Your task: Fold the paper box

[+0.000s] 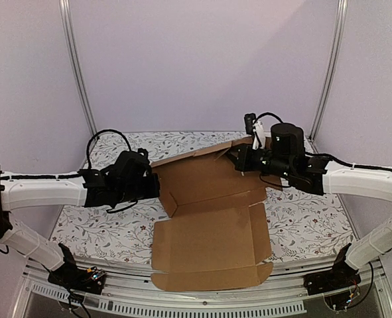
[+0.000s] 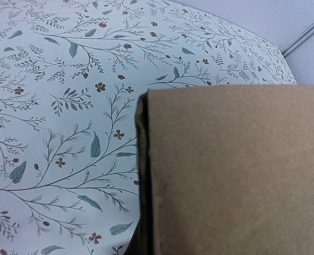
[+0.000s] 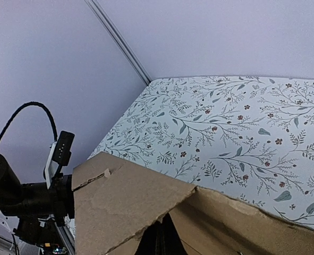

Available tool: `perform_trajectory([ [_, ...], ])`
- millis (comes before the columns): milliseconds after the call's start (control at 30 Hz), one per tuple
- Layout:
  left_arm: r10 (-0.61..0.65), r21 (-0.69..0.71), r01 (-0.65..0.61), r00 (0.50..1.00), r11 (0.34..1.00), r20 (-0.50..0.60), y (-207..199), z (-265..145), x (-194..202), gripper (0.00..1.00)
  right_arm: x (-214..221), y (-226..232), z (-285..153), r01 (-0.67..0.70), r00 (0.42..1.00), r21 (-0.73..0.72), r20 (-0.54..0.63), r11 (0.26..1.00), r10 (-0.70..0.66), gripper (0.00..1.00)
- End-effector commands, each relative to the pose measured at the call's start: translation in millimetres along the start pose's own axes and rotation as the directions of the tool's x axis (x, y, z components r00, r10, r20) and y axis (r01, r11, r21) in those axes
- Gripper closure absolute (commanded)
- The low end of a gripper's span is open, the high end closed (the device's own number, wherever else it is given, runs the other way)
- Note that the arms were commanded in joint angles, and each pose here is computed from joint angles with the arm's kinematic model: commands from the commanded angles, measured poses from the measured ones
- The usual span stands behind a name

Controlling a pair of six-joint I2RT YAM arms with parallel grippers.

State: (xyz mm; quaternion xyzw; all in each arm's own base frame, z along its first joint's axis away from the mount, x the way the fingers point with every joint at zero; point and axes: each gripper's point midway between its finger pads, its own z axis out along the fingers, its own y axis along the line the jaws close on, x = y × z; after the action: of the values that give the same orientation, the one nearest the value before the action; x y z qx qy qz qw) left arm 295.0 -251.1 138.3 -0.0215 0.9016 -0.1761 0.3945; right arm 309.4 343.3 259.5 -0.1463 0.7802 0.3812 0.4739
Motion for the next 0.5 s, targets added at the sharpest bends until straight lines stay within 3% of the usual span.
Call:
perform_trajectory([
  [0,-0.056,0.11,0.059,0.998,0.992,-0.025,-18,-5,-3,1.0,-31,30,-12,-0.025,0.993,-0.128,0.114,0.992,0.04,1.0],
  [467,-0.275,0.211,0.268,0.961,0.94,0.005,14,-5,-35,1.0,-20,48,-45,0.127,0.992,-0.173,0.035,0.977,-0.123,1.0],
])
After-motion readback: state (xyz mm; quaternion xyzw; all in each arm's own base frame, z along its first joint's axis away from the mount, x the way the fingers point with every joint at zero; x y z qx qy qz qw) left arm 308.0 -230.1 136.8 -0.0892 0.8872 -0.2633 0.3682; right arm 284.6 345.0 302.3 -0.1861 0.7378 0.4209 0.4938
